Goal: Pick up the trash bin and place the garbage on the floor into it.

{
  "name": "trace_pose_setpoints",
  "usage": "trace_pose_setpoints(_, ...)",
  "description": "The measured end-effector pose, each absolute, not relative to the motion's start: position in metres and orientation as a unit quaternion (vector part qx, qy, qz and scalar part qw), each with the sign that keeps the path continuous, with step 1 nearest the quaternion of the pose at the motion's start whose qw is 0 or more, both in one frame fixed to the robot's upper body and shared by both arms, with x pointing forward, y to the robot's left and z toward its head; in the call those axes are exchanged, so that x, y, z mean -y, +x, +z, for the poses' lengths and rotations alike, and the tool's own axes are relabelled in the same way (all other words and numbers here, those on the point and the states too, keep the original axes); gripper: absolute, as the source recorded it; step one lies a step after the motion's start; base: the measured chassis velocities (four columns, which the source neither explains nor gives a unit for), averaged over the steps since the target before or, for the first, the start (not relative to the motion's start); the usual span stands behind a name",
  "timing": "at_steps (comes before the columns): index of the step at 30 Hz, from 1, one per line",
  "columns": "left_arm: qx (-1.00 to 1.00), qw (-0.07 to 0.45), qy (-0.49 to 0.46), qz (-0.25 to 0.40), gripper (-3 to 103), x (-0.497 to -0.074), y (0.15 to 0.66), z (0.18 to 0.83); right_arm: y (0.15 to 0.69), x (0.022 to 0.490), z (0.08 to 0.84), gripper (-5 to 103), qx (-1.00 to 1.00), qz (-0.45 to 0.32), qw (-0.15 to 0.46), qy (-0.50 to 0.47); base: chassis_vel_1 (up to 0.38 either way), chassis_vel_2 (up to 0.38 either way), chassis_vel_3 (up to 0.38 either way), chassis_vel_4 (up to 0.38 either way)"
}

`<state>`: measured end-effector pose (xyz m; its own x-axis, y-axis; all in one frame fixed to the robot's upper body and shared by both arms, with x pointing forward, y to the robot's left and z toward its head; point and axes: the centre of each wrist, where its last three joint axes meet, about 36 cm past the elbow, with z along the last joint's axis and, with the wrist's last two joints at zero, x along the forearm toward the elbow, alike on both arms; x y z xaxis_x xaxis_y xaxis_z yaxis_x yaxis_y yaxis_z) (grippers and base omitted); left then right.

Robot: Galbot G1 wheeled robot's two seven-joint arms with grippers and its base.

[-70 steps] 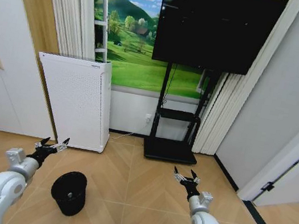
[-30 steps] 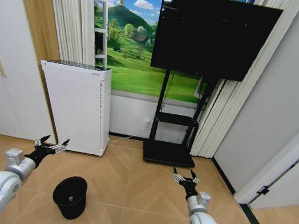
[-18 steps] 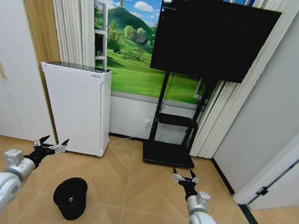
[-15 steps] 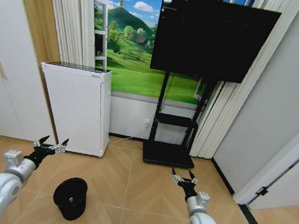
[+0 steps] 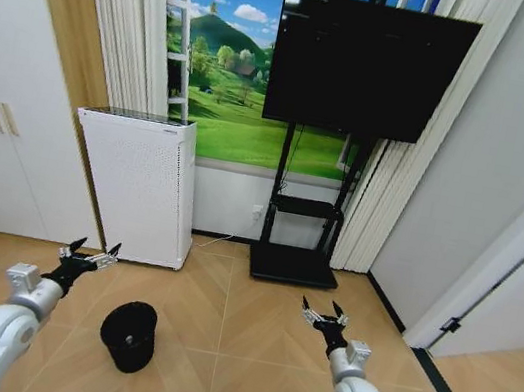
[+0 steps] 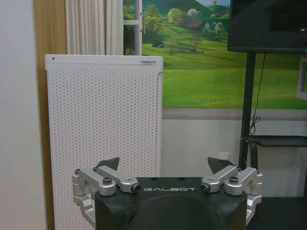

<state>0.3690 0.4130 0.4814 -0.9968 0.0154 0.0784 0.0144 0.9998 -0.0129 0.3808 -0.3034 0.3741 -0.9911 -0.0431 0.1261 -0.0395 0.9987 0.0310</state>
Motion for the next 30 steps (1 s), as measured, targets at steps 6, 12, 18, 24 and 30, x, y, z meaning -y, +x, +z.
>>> trace_pose_setpoints(6,0.999,0.041,-0.007,0.008,100,-0.411,0.371,0.481,0.381,0.306,0.371,100,0.998,-0.012,0.065,0.02,0.253,-0.26,-0.263,0.264)
trace_pose_setpoints(12,0.999,0.044,-0.005,0.005,100,-0.41,0.37,0.479,0.384,0.307,0.368,100,0.997,-0.012,0.068,0.027,0.309,-0.315,-0.327,0.331)
trace_pose_setpoints(18,0.999,0.044,-0.005,0.003,100,-0.41,0.372,0.479,0.386,0.307,0.364,100,0.997,-0.013,0.069,0.027,0.378,-0.354,-0.373,0.371)
trace_pose_setpoints(24,0.999,0.046,-0.004,0.004,100,-0.407,0.375,0.477,0.387,0.309,0.359,100,0.997,-0.013,0.071,0.026,0.364,-0.365,-0.378,0.349)
trace_pose_setpoints(30,0.999,0.051,0.0,0.008,100,-0.403,0.375,0.474,0.389,0.313,0.35,100,0.997,-0.015,0.076,0.02,0.275,-0.299,-0.278,0.287)
